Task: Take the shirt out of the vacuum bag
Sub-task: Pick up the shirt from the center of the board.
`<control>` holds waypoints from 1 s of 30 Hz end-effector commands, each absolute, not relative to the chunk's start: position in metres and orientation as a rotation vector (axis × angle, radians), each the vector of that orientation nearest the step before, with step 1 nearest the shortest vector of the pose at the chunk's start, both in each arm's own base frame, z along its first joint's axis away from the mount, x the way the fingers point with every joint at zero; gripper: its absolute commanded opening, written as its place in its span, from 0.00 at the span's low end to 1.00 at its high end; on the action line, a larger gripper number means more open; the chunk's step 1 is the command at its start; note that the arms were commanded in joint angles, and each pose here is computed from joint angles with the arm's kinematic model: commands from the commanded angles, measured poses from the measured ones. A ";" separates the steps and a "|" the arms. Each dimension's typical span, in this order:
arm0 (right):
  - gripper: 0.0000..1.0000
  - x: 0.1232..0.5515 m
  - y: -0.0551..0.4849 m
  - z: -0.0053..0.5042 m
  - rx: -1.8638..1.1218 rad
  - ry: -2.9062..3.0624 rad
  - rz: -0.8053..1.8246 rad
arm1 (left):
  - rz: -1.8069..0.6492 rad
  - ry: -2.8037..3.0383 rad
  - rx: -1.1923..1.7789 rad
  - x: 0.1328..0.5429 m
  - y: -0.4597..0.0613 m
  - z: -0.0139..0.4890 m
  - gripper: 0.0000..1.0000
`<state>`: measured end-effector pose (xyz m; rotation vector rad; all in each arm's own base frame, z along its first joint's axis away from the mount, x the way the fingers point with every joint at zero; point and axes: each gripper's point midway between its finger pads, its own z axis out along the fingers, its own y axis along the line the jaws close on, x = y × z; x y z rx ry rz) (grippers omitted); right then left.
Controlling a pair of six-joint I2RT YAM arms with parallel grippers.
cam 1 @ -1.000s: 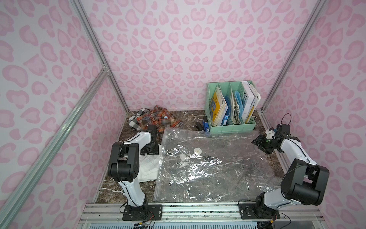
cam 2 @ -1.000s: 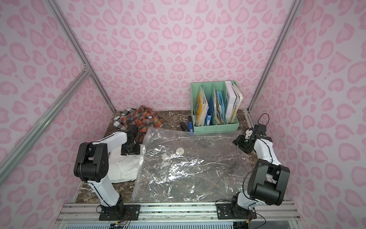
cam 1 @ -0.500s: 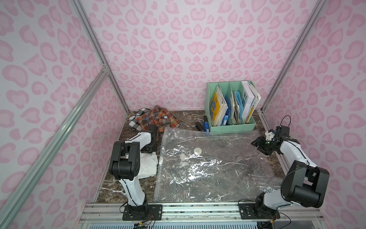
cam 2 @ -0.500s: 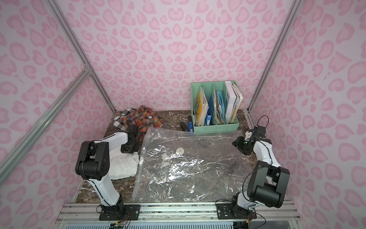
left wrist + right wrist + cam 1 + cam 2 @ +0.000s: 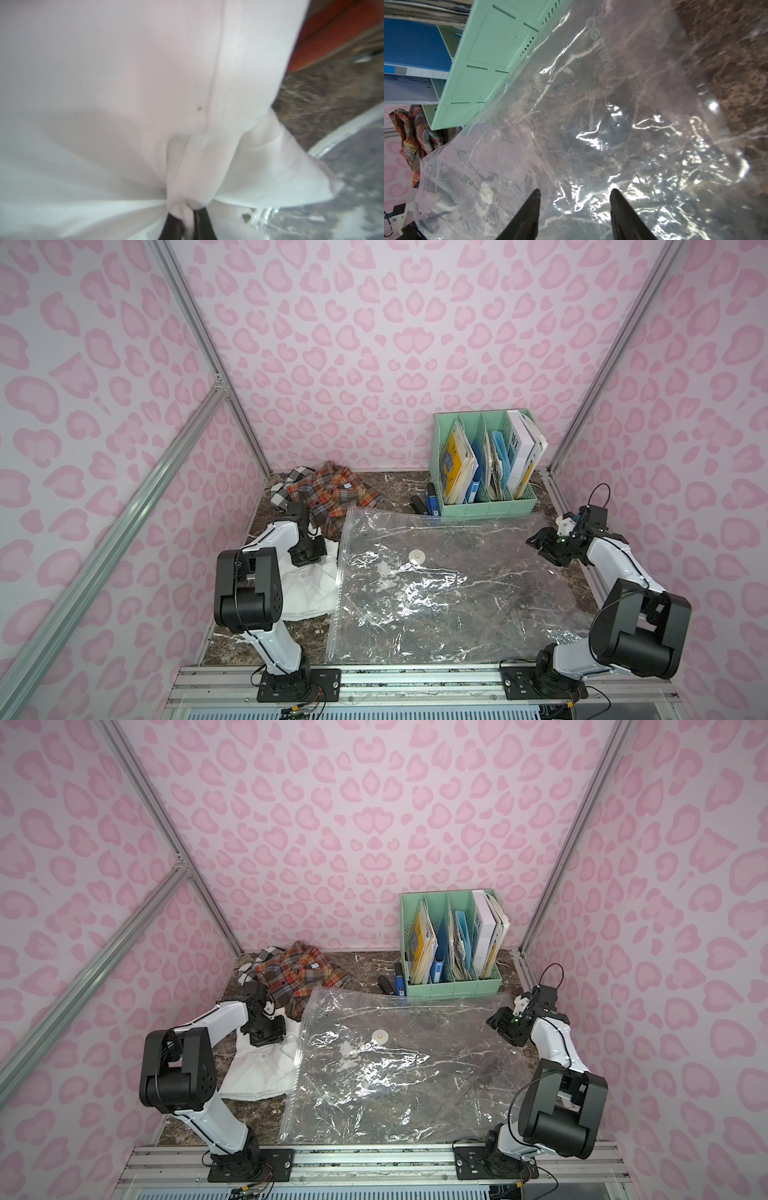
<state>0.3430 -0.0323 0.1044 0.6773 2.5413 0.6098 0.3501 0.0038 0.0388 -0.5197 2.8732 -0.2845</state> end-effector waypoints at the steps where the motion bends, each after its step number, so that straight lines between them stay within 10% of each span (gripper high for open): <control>1: 0.55 0.344 -0.030 0.107 0.671 2.529 0.625 | -0.567 2.814 -0.587 0.355 -0.013 0.052 0.05; 30: 0.55 0.343 -0.029 0.103 0.639 2.567 0.626 | -1.013 2.228 -0.772 0.448 0.064 0.170 0.05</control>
